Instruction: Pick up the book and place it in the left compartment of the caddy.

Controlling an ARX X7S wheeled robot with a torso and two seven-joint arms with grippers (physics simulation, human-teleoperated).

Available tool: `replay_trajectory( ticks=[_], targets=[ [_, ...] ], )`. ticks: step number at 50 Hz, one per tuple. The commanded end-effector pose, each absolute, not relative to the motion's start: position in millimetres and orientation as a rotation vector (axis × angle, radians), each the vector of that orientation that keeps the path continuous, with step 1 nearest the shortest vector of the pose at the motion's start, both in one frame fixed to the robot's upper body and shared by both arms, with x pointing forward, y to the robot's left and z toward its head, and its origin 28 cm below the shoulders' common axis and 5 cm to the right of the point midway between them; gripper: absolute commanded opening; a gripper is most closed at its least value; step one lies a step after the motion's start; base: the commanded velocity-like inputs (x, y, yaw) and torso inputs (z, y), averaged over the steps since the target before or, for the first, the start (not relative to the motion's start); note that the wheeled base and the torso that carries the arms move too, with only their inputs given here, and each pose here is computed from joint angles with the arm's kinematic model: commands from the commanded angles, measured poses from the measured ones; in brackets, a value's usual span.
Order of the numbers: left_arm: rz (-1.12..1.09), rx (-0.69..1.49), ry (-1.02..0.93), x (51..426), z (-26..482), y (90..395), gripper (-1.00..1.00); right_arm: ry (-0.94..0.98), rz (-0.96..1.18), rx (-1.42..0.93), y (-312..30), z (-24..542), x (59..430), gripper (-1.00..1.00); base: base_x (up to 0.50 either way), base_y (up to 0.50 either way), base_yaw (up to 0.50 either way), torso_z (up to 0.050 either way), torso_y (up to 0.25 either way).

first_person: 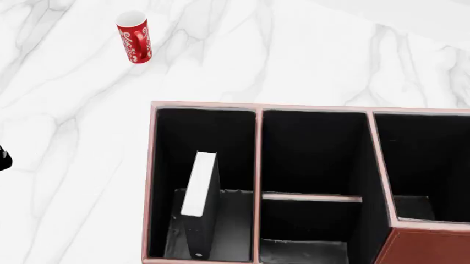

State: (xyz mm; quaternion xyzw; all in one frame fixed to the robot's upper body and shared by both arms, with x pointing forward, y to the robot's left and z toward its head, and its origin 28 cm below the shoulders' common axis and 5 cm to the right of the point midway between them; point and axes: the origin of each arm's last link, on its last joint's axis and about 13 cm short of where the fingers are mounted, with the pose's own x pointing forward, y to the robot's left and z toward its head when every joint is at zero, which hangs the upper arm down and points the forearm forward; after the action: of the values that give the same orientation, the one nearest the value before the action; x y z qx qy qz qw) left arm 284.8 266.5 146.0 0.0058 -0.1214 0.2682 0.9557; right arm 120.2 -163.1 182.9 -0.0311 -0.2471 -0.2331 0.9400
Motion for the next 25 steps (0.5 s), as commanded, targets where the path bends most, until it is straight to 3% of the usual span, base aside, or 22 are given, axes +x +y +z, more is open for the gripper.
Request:
replay_trajectory(
  ticks=[1, 25],
  targets=[
    [0.663, -0.010, -0.260, 278, 152, 291, 1.00, -0.521, -0.556, -0.070, -177, 188, 107, 1.00, 0.00, 0.00, 0.00, 0.000, 0.000],
    [0.812, -0.046, -0.266, 263, 155, 317, 1.00, -0.555, -0.676, -0.069, -197, 195, 78, 1.00, 0.00, 0.00, 0.00, 0.000, 0.000]
  ],
)
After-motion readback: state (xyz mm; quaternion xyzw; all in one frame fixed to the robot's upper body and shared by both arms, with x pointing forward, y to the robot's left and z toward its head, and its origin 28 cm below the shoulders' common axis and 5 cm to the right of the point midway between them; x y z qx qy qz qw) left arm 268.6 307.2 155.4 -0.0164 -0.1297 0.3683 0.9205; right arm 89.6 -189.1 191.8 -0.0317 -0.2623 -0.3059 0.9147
